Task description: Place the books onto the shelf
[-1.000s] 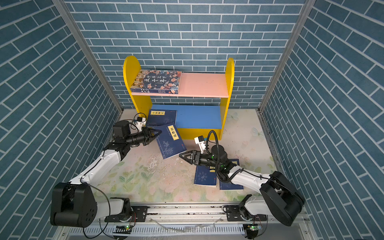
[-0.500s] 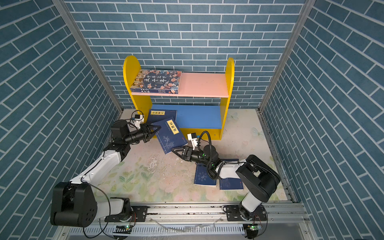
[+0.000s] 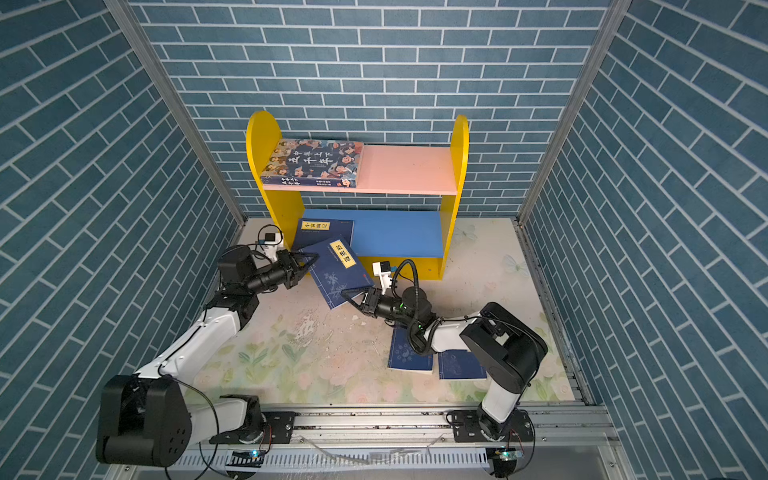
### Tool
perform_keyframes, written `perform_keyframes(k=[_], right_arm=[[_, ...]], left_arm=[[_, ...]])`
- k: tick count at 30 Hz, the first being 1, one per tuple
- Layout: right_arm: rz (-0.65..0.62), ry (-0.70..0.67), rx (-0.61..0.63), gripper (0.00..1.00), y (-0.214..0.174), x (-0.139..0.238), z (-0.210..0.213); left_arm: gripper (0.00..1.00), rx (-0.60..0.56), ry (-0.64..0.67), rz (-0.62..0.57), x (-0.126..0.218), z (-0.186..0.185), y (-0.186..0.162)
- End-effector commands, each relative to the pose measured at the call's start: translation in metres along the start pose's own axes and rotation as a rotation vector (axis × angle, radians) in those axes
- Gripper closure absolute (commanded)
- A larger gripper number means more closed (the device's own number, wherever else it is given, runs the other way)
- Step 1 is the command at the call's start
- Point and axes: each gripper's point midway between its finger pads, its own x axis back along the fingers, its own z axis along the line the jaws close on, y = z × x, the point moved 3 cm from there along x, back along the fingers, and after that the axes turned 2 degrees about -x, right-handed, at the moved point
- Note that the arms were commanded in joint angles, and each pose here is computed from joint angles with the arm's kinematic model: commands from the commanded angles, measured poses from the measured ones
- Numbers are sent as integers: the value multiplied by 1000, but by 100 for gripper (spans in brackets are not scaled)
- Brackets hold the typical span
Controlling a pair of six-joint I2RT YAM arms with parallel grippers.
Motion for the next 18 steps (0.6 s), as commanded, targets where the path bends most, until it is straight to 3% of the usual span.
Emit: perform_keyframes(k=[1,4,7,10,14,18], right_arm=[[-44,43,31,83,11,-5,10],[-50,51,39,92,16,-4,10],[-34,64,50,100,22,-3,13],[-4,74,60,100,26,-2,18],[83,83,64,100,25,0,24],[178,73,52,100,21,5,25]], left_arm=[[100,-26,6,7,6,0,-7],[98,-5,34,9,9,10,-13],[89,-23,65,12,10,23,-17],[73,-33,86,6,14,28,-18],[43,-106,92,27,20,27,-20],[31,-160,60,64,26,18,-25]])
